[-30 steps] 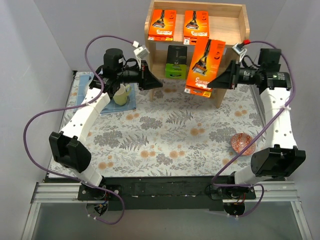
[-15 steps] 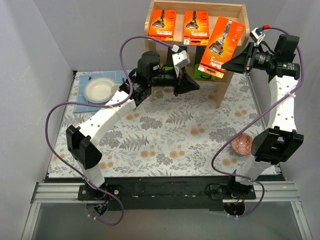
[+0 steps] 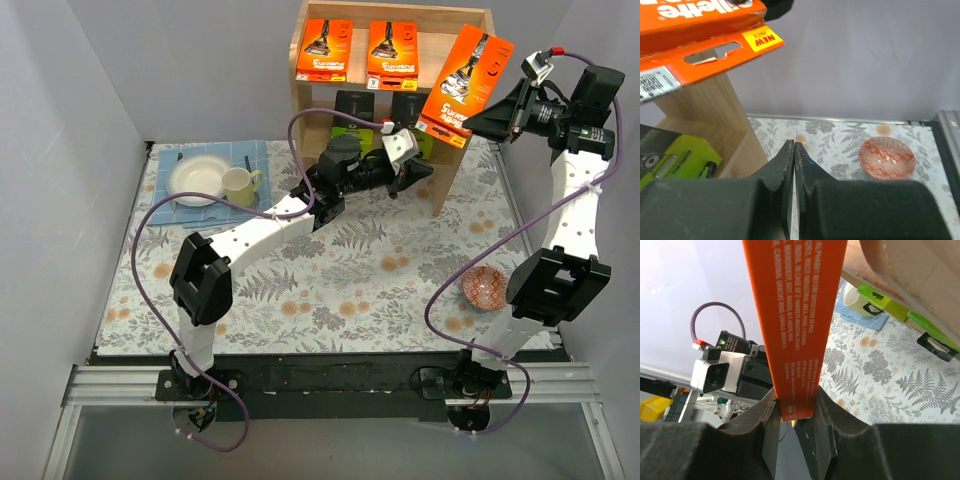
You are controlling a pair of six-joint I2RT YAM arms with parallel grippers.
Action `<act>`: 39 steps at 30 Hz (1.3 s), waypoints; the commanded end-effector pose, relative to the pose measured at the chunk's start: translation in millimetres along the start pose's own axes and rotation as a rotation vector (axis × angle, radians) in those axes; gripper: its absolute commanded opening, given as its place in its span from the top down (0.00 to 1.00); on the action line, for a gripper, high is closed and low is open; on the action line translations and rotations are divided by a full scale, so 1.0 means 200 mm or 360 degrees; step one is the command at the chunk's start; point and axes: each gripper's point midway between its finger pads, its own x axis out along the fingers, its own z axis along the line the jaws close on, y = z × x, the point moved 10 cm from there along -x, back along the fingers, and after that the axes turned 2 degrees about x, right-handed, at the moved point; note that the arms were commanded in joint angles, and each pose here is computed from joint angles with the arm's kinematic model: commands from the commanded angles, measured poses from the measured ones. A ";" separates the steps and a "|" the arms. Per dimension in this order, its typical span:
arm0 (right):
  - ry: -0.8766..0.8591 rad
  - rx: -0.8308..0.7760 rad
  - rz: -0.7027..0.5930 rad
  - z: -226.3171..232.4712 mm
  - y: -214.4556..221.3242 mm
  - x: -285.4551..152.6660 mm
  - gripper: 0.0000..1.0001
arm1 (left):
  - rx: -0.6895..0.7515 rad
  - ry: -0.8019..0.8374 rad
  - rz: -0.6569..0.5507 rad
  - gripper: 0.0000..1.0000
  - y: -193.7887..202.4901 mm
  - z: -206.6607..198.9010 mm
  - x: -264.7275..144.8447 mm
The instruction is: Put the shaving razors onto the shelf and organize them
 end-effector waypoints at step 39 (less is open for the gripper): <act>-0.0122 0.0000 0.0113 0.00 -0.04 0.05 0.75 | 0.0511 -0.0290 -0.0477 1.00 -0.23 -0.03 0.25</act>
